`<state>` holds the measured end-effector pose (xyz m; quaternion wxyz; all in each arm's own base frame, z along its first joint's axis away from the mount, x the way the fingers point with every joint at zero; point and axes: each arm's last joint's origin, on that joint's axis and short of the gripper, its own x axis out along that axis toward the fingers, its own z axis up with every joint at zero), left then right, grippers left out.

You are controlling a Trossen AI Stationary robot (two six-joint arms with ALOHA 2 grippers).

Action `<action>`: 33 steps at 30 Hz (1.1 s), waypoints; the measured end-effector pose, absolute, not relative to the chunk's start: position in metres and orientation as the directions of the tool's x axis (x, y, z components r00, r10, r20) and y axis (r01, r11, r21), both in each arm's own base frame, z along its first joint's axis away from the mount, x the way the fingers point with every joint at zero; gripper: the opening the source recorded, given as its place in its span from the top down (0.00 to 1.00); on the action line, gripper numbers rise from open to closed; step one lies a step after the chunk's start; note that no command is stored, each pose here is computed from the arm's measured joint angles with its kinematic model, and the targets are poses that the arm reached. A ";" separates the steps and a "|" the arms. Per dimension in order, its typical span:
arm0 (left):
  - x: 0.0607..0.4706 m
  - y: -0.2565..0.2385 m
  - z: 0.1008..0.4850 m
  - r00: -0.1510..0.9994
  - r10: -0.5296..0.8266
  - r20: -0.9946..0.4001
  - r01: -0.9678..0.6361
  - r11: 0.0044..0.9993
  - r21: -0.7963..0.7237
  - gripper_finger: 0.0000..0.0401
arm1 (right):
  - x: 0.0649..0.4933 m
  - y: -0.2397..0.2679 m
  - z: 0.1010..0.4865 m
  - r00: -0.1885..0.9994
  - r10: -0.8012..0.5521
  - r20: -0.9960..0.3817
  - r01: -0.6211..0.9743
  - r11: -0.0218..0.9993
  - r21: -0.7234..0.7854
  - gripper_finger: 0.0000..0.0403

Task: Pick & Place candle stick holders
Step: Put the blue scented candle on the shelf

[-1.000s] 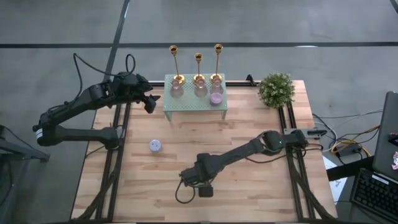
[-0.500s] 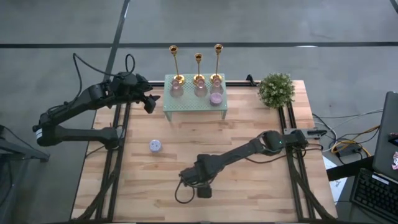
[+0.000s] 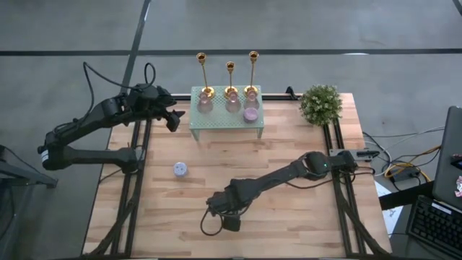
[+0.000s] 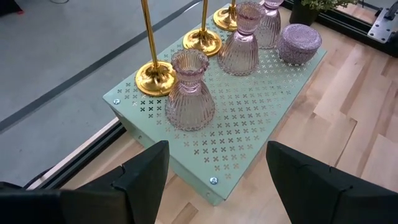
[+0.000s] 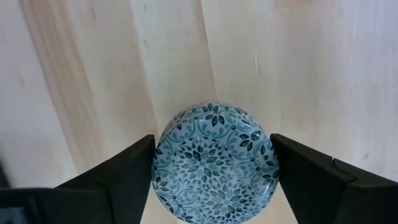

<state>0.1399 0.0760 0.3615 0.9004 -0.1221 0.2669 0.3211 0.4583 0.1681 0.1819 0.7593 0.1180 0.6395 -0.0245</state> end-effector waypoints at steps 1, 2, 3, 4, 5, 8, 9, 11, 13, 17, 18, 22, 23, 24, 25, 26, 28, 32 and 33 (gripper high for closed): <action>0.140 0.076 0.361 0.650 0.513 -0.560 -0.643 0.764 -0.048 0.32 | 0.458 0.168 0.183 0.176 0.119 -0.977 0.204 0.967 0.154 0.27; 0.140 0.076 0.361 0.650 0.513 -0.561 -0.643 0.764 -0.048 0.32 | 0.458 0.167 0.184 0.172 0.122 -0.978 0.218 0.963 0.158 0.28; 0.140 0.076 0.361 0.651 0.513 -0.560 -0.643 0.764 -0.048 0.32 | 0.458 0.167 0.184 0.166 0.126 -0.978 0.233 0.959 0.163 0.28; 0.139 0.076 0.362 0.651 0.513 -0.560 -0.643 0.764 -0.048 0.32 | 0.457 0.167 0.185 0.159 0.132 -0.978 0.247 0.954 0.169 0.28; 0.139 0.076 0.362 0.651 0.513 -0.559 -0.643 0.764 -0.048 0.32 | 0.457 0.166 0.187 0.154 0.134 -0.979 0.258 0.951 0.171 0.29; 0.139 0.076 0.362 0.651 0.513 -0.559 -0.643 0.764 -0.048 0.32 | 0.457 0.165 0.188 0.149 0.138 -0.979 0.281 0.943 0.176 0.29; 0.139 0.076 0.362 0.651 0.513 -0.559 -0.643 0.764 -0.048 0.32 | 0.457 0.164 0.188 0.149 0.138 -0.979 0.291 0.940 0.177 0.29; 0.139 0.076 0.362 0.652 0.513 -0.558 -0.643 0.764 -0.048 0.32 | 0.458 0.162 0.188 0.149 0.138 -0.979 0.318 0.931 0.179 0.29; 0.139 0.076 0.362 0.652 0.513 -0.558 -0.643 0.764 -0.048 0.32 | 0.459 0.160 0.188 0.149 0.138 -0.979 0.346 0.920 0.183 0.28; 0.139 0.076 0.362 0.652 0.513 -0.558 -0.640 0.767 -0.041 0.32 | 0.461 0.151 0.188 0.141 0.139 -0.980 0.424 0.886 0.187 0.28; 0.139 0.076 0.362 0.652 0.514 -0.558 -0.639 0.768 -0.040 0.32 | 0.461 0.149 0.188 0.132 0.147 -0.980 0.449 0.873 0.191 0.28; 0.139 0.076 0.362 0.653 0.514 -0.557 -0.639 0.769 -0.039 0.32 | 0.461 0.133 0.191 0.099 0.171 -0.980 0.531 0.824 0.198 0.28; 0.139 0.076 0.362 0.653 0.514 -0.557 -0.639 0.769 -0.039 0.32 | 0.462 0.128 0.192 0.096 0.175 -0.980 0.548 0.812 0.199 0.28; 0.139 0.076 0.362 0.653 0.514 -0.557 -0.639 0.769 -0.039 0.32 | 0.462 0.124 0.193 0.097 0.179 -0.979 0.561 0.803 0.203 0.28; 0.139 0.075 0.362 0.653 0.514 -0.557 -0.638 0.769 -0.039 0.32 | 0.463 0.120 0.195 0.103 0.183 -0.978 0.574 0.792 0.209 0.28; 0.139 0.075 0.362 0.653 0.514 -0.556 -0.638 0.769 -0.038 0.32 | 0.464 0.115 0.197 0.109 0.186 -0.977 0.584 0.783 0.214 0.28; 0.138 0.075 0.362 0.654 0.514 -0.555 -0.637 0.770 -0.036 0.32 | 0.465 0.106 0.203 0.120 0.189 -0.975 0.601 0.767 0.223 0.28; 0.138 0.075 0.363 0.655 0.515 -0.552 -0.636 0.771 -0.036 0.32 | 0.464 0.085 0.214 0.134 0.184 -0.974 0.643 0.732 0.227 0.28; 0.137 0.075 0.363 0.656 0.515 -0.552 -0.636 0.771 -0.036 0.32 | 0.465 0.080 0.216 0.139 0.182 -0.973 0.655 0.720 0.228 0.28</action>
